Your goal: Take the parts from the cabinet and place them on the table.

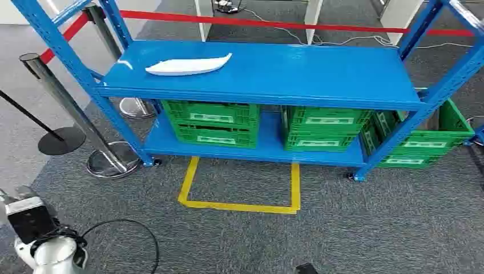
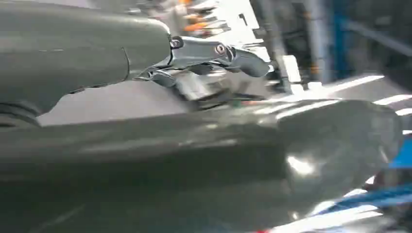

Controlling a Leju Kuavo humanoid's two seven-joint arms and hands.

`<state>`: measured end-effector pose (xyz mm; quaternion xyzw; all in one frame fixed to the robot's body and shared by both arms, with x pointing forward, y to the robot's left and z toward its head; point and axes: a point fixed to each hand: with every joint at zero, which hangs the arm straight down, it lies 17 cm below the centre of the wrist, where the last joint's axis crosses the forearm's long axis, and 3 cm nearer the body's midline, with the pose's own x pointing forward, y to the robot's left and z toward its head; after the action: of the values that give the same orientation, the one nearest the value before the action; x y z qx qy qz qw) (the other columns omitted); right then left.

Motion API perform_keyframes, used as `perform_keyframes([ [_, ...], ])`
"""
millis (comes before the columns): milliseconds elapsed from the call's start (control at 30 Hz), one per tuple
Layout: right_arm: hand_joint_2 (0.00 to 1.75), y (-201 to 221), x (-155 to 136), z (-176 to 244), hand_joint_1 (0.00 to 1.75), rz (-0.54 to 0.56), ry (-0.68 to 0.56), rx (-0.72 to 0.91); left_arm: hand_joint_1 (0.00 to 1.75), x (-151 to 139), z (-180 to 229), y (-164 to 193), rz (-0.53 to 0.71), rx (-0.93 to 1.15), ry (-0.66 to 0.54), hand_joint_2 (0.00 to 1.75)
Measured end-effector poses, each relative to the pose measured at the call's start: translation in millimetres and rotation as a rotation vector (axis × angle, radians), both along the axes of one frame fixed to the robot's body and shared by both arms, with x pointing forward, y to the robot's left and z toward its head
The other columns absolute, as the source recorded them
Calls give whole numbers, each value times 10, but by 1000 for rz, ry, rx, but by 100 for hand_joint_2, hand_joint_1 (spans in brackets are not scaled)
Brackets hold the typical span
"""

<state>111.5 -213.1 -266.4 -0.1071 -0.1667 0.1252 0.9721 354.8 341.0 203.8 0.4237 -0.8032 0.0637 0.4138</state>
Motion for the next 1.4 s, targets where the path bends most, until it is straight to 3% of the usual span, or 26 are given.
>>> perform_keyframes([
  [167, 175, 11, 76, 27, 0, -17, -52, 21, 0, -32, 405, -453, -79, 28, -104, 0],
  [333, 175, 23, 101, 39, 0, -34, -67, 25, 0, -32, 493, -664, -132, 25, -129, 0],
  [367, 0, 20, 108, 41, 0, -37, -69, 23, 0, -32, 501, -680, -137, 25, -132, 0],
  [900, 0, 107, -51, -13, 0, -141, 23, 96, 0, -53, 694, -1036, -259, -78, -203, 0],
  [1400, 0, 143, -83, -22, 0, -104, 47, 103, 0, -140, 797, -1108, -297, -123, -240, 0],
])
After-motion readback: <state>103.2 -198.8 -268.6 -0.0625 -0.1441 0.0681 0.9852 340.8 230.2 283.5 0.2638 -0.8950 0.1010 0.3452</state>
